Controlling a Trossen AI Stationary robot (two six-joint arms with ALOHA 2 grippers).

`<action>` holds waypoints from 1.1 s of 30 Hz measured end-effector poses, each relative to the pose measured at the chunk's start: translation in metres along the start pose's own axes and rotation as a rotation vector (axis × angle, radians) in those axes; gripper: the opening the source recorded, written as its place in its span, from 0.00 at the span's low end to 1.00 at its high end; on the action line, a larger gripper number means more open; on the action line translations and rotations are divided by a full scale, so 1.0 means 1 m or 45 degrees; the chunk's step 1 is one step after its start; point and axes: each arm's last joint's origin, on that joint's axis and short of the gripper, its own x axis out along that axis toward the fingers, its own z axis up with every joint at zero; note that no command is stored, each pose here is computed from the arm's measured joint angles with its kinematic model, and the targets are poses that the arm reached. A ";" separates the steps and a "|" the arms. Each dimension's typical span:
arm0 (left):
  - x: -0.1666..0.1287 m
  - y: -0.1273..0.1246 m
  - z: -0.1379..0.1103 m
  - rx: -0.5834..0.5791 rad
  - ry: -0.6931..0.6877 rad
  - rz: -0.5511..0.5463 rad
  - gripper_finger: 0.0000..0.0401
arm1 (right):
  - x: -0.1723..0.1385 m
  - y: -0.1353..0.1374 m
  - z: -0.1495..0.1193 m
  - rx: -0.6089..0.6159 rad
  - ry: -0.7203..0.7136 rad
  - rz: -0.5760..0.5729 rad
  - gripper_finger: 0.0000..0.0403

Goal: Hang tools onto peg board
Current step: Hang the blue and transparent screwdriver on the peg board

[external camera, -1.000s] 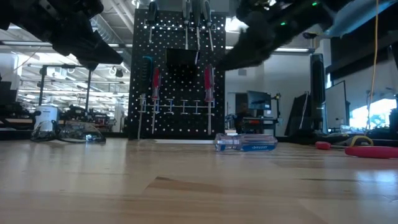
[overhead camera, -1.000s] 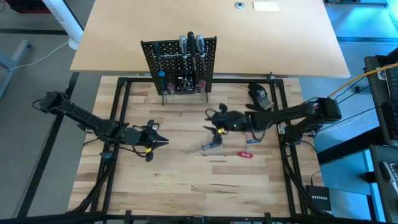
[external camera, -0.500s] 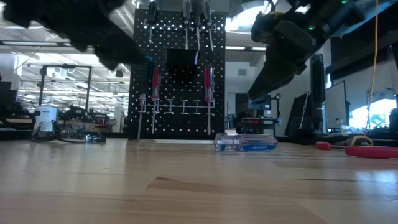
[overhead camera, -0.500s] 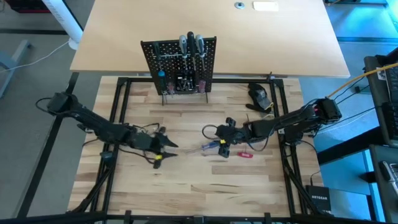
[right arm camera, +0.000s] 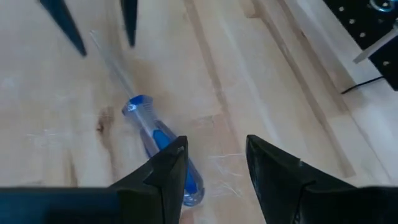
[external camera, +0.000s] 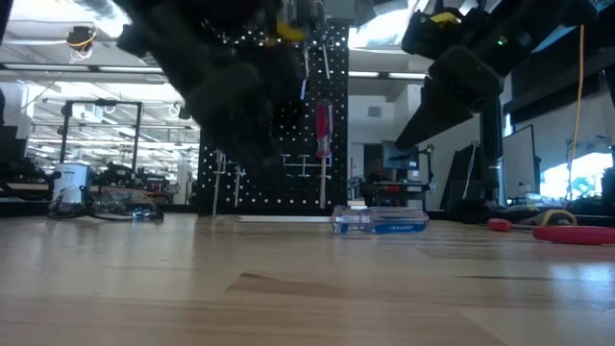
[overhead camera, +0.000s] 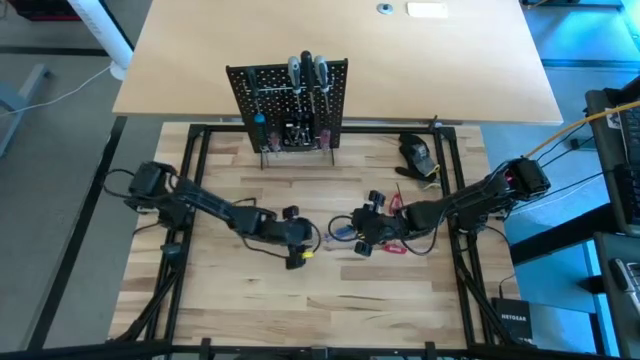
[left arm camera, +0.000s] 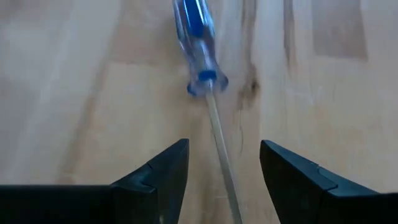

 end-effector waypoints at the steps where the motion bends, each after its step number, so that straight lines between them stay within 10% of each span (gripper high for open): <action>1: 0.004 0.001 -0.001 -0.002 0.019 -0.014 0.47 | 0.000 -0.001 0.000 0.001 -0.001 -0.009 0.41; 33: 0.037 0.007 -0.013 0.021 0.092 -0.061 0.22 | 0.000 -0.003 0.001 0.004 -0.041 -0.114 0.41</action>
